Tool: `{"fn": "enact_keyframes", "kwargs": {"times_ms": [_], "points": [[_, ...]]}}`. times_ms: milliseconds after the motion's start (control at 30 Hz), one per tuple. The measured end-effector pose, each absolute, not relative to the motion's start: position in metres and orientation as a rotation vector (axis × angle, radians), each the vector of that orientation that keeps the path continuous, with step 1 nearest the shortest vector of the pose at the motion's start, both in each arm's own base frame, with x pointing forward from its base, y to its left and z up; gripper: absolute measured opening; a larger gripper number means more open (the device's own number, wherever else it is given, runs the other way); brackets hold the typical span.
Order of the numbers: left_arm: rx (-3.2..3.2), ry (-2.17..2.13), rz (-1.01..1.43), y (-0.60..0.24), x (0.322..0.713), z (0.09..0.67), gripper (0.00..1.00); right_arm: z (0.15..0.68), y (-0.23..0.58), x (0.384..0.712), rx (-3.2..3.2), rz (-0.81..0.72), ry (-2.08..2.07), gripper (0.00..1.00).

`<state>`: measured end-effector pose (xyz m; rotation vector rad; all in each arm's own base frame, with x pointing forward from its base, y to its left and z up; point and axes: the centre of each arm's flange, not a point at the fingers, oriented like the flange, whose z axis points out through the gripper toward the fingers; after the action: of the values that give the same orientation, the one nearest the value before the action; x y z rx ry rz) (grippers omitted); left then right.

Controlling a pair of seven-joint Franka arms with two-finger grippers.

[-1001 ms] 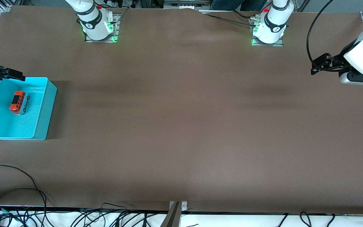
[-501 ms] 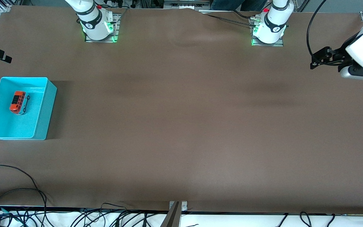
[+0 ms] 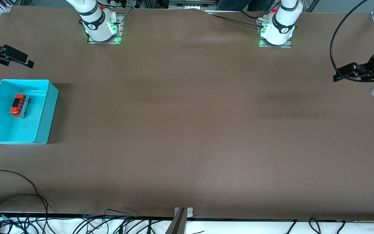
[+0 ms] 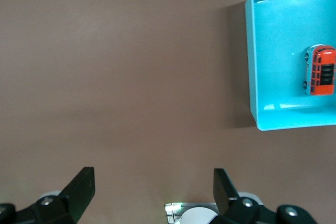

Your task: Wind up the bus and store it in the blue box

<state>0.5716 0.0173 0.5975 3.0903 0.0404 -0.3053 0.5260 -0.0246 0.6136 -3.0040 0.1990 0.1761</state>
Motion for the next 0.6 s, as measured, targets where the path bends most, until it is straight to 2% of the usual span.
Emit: {"fn": "enact_keyframes", "kwargs": {"times_ms": [334, 601], "points": [[3.1, 0.057, -0.193, 0.024, 0.593, 0.602, 1.0, 0.596, 0.041, 0.539, -3.183, 0.178, 0.098, 1.0], [3.1, 0.026, -0.201, 0.012, 0.597, 0.596, 1.0, 0.582, 0.034, 0.548, -3.197, 0.209, 0.022, 1.0]]}}
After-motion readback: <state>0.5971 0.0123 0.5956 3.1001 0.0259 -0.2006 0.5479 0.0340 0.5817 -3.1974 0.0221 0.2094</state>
